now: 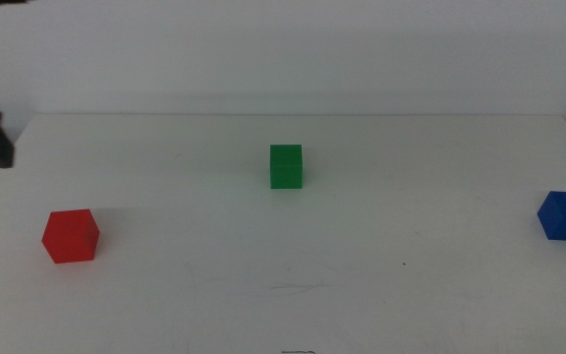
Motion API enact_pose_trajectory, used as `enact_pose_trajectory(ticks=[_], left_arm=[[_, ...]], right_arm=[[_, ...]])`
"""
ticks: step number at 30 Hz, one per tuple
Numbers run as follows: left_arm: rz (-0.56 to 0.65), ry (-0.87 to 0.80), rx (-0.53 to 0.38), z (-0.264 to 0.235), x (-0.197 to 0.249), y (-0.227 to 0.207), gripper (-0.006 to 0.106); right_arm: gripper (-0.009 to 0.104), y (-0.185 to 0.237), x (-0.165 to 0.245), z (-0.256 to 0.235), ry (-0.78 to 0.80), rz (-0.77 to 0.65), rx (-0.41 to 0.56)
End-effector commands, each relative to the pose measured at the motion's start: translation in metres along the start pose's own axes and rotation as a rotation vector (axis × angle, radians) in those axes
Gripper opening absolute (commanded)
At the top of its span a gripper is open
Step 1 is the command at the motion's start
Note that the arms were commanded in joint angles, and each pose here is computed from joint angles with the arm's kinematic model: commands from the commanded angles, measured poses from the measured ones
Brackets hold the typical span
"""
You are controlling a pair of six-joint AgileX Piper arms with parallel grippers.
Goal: Stack red cubes first, then green, then blue cubes in a specific spot.
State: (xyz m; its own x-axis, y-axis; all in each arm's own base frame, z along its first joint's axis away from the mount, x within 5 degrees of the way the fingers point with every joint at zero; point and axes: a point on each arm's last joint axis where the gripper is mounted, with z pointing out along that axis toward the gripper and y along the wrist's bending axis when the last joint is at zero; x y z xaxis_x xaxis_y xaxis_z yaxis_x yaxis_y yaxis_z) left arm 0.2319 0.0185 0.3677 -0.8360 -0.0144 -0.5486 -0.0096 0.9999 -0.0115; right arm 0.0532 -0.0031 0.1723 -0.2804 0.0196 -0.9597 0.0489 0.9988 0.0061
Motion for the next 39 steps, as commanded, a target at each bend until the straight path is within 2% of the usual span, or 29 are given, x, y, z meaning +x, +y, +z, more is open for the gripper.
enact_pose_trajectory(ticks=[1,20,39], left_arm=[[-0.032,-0.036,0.018,0.002,-0.018,-0.001,0.092],[-0.075,0.278,0.033,0.13,-0.054,0.009,0.092],[-0.075,0.367,0.052,0.199,-0.047,0.011,0.092]], right_arm=[[0.085,0.0,-0.014,-0.004,-0.12,-0.014,0.005],[0.085,0.0,-0.014,-0.004,-0.12,-0.014,0.005],[0.085,0.0,-0.014,-0.004,-0.12,-0.014,0.005]])
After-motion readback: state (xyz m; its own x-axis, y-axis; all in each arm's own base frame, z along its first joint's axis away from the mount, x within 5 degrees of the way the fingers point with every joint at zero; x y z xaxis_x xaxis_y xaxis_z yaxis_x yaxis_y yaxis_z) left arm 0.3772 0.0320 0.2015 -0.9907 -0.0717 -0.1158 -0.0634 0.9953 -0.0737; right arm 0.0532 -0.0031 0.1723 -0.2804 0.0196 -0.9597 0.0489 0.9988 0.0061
